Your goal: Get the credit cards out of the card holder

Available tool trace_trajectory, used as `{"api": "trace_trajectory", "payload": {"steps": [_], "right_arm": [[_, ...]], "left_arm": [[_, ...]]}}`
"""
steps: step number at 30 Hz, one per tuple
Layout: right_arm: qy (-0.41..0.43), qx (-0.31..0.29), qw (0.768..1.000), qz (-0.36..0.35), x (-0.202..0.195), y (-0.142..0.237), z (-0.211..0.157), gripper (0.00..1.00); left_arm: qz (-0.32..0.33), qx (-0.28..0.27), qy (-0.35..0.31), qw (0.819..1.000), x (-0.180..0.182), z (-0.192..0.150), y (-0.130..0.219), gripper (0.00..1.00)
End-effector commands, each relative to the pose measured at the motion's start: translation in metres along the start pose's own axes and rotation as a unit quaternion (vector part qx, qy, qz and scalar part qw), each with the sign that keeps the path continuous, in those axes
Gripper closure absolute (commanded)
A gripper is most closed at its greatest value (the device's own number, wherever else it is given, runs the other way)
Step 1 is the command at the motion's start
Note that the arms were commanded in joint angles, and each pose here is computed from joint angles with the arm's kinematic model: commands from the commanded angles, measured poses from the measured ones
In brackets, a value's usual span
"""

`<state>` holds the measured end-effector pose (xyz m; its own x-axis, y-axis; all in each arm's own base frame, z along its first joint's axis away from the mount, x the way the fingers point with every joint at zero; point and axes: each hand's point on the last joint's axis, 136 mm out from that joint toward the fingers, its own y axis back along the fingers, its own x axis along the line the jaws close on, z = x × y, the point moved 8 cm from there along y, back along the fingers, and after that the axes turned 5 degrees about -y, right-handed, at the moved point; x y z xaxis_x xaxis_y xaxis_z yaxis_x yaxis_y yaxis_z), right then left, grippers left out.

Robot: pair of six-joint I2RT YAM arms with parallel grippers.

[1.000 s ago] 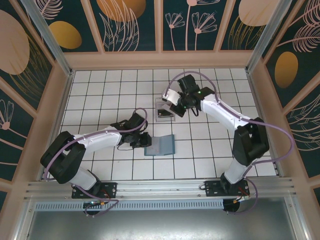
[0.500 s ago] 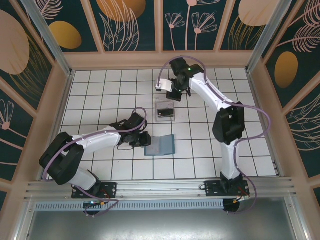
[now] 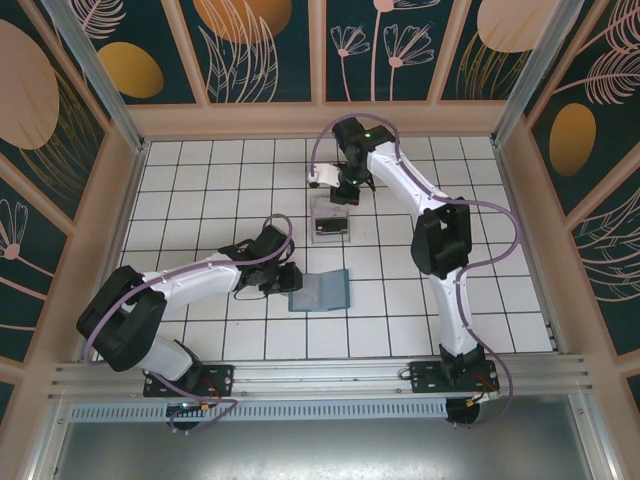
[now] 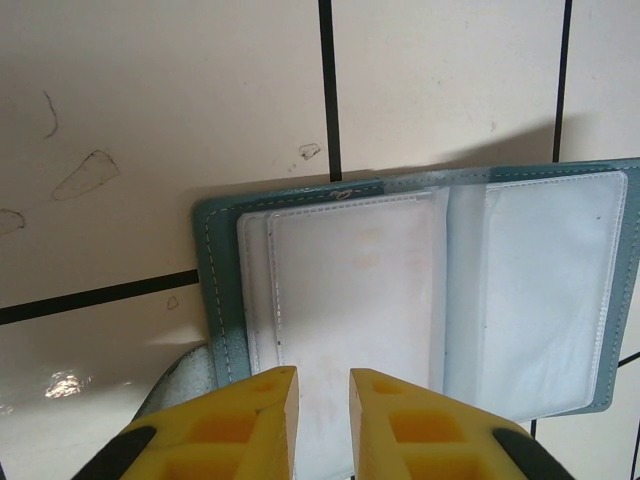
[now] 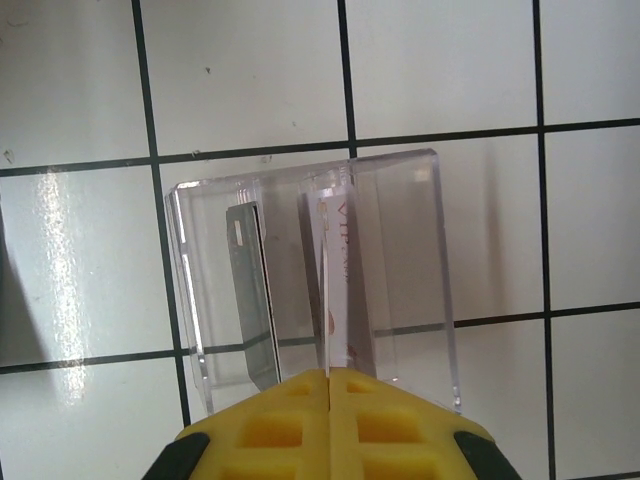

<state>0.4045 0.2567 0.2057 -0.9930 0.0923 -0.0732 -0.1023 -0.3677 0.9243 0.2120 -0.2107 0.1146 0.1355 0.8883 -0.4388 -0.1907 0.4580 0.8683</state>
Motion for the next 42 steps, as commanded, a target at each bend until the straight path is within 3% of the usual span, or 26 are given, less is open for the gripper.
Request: {"api": "trace_trajectory", "payload": {"steps": [1,17,20,23,32,36,42], "right_arm": [[0.014,0.019,1.000,0.003,0.000,-0.010,0.001,1.00],[0.014,0.041,0.999,0.031,0.004,-0.038,-0.003,1.00],[0.006,0.040,0.999,0.010,-0.002,-0.037,-0.001,0.81],[0.004,0.033,0.999,-0.020,-0.008,-0.029,0.004,0.72],[0.005,-0.002,0.992,-0.130,-0.016,0.001,0.020,0.68],[-0.032,-0.032,0.989,-0.142,-0.012,0.014,0.028,0.68],[-0.160,-0.095,0.972,-0.146,-0.005,0.029,0.032,0.69]], "left_arm": [[0.005,-0.006,0.004,1.000,0.000,0.000,0.006,0.78],[0.001,-0.006,-0.002,1.000,0.000,-0.001,0.006,0.78],[0.001,-0.009,-0.003,1.000,0.000,-0.002,0.008,0.78],[0.000,-0.013,-0.004,1.000,0.000,-0.001,0.009,0.78],[0.001,-0.022,-0.010,1.000,0.000,-0.001,0.013,0.78],[0.001,-0.026,-0.014,1.000,0.000,0.000,0.014,0.78],[0.008,-0.039,-0.024,0.999,0.001,0.002,0.016,0.78]]}}
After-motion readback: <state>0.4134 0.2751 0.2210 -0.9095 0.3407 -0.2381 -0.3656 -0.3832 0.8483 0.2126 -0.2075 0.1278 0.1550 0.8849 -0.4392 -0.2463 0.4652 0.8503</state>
